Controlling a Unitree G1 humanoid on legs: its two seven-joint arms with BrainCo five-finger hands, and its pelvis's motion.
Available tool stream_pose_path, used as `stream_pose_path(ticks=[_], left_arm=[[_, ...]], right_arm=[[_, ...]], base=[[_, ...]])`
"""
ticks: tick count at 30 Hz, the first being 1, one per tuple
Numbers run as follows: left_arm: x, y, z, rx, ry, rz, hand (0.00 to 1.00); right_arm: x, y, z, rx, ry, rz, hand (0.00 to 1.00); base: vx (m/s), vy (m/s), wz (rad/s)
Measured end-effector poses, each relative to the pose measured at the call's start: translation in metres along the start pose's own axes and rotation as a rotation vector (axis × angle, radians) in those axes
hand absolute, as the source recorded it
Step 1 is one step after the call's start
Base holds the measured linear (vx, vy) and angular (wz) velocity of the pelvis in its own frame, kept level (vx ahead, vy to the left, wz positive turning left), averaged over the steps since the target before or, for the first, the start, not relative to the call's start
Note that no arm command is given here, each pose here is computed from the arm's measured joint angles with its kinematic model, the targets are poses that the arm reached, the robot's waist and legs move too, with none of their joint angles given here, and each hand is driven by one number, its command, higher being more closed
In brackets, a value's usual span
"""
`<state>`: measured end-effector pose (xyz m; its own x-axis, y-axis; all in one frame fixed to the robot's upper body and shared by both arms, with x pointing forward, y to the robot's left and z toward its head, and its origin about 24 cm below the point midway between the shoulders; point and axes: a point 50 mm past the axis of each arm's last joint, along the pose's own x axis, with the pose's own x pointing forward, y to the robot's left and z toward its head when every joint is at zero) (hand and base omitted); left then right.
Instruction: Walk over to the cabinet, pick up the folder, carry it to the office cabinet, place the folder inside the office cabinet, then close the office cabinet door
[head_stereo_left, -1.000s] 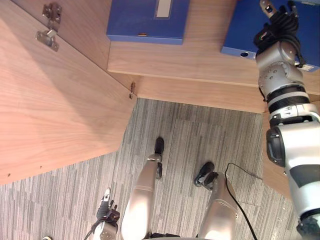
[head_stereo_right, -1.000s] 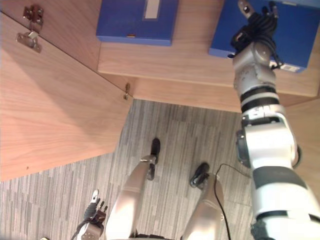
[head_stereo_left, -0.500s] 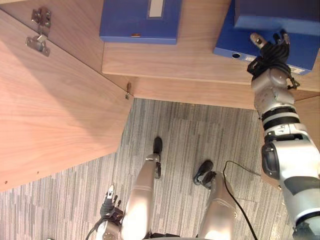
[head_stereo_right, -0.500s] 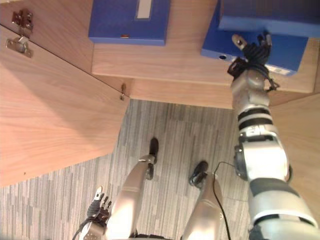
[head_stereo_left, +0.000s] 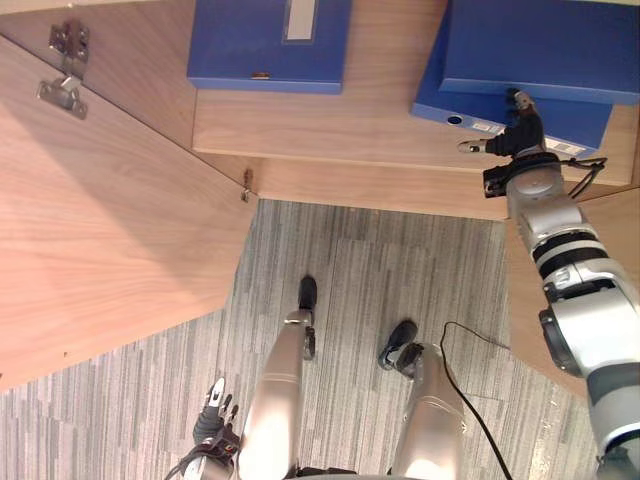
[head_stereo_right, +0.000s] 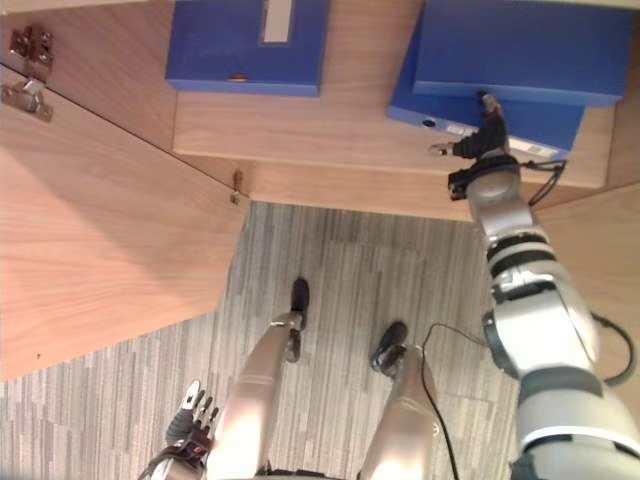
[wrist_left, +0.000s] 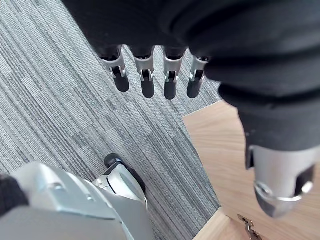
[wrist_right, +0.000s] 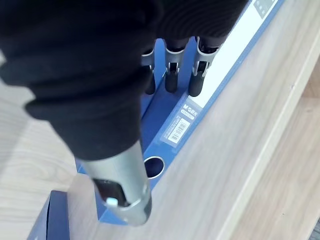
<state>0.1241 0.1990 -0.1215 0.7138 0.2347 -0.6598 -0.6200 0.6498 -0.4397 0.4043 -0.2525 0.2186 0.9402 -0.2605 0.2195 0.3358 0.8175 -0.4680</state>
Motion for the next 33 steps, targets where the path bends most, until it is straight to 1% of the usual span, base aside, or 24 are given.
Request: stream_pose_path(ticks=[5, 8, 10, 12, 14, 15, 16, 19, 23, 28, 29, 30, 32, 33], left_arm=[[-0.001, 0.014, -0.002, 0.0, 0.019, 0.054, 0.0], [-0.002, 0.019, -0.003, -0.016, 0.025, 0.078, 0.0], [-0.001, 0.02, -0.004, -0.027, 0.027, 0.094, 0.0], [-0.002, 0.022, -0.004, -0.011, 0.021, 0.111, 0.0], [-0.002, 0.023, -0.003, 0.008, 0.016, 0.119, 0.0], [-0.002, 0.024, -0.003, 0.015, 0.013, 0.12, 0.0], [-0.002, 0.024, -0.001, 0.024, 0.007, 0.123, 0.0], [-0.002, 0.025, 0.001, 0.046, -0.006, 0.125, 0.0], [-0.002, 0.024, 0.003, 0.048, -0.021, 0.122, 0.0], [-0.002, 0.023, 0.004, 0.045, -0.029, 0.12, 0.0], [-0.002, 0.022, 0.004, 0.044, -0.033, 0.118, 0.0], [-0.002, 0.022, 0.004, 0.045, -0.033, 0.117, 0.0], [-0.001, 0.021, 0.005, 0.046, -0.036, 0.113, 0.0], [-0.001, 0.021, 0.004, 0.046, -0.036, 0.113, 0.0]], right_arm=[[-0.015, 0.038, 0.008, 0.038, -0.069, 0.113, 0.0], [-0.035, 0.052, 0.028, 0.078, -0.195, 0.113, 0.0], [-0.059, 0.05, 0.042, 0.042, -0.313, 0.001, 0.0], [-0.082, 0.042, 0.039, -0.019, -0.346, -0.18, 0.0], [-0.096, 0.035, 0.027, -0.07, -0.318, -0.288, 0.0], [-0.1, 0.033, 0.022, -0.092, -0.303, -0.316, 0.0], [-0.107, 0.03, 0.007, -0.138, -0.258, -0.365, 0.0], [-0.116, 0.025, -0.014, -0.176, -0.18, -0.423, 0.0], [-0.118, 0.021, -0.021, -0.182, -0.152, -0.456, 0.0], [-0.119, 0.02, -0.02, -0.179, -0.167, -0.476, 0.0], [-0.118, 0.025, -0.018, -0.197, -0.201, -0.443, 0.0], [-0.118, 0.026, -0.018, -0.202, -0.206, -0.435, 0.0], [-0.113, 0.035, -0.023, -0.251, -0.224, -0.354, 0.0], [-0.111, 0.037, -0.025, -0.262, -0.22, -0.337, 0.0]], base=[[-0.01, -0.004, -0.15], [0.02, -0.011, -0.13], [0.05, -0.002, 0.01], [0.06, 0.014, 0.03], [0.02, 0.007, 0.01], [0.0, 0.0, 0.0], [0.0, 0.0, 0.0], [0.0, 0.0, 0.0], [0.01, -0.019, -0.03], [0.01, -0.003, -0.08], [0.01, 0.006, -0.1], [0.02, 0.009, -0.09], [0.0, 0.0, 0.0], [0.0, 0.0, 0.0]])
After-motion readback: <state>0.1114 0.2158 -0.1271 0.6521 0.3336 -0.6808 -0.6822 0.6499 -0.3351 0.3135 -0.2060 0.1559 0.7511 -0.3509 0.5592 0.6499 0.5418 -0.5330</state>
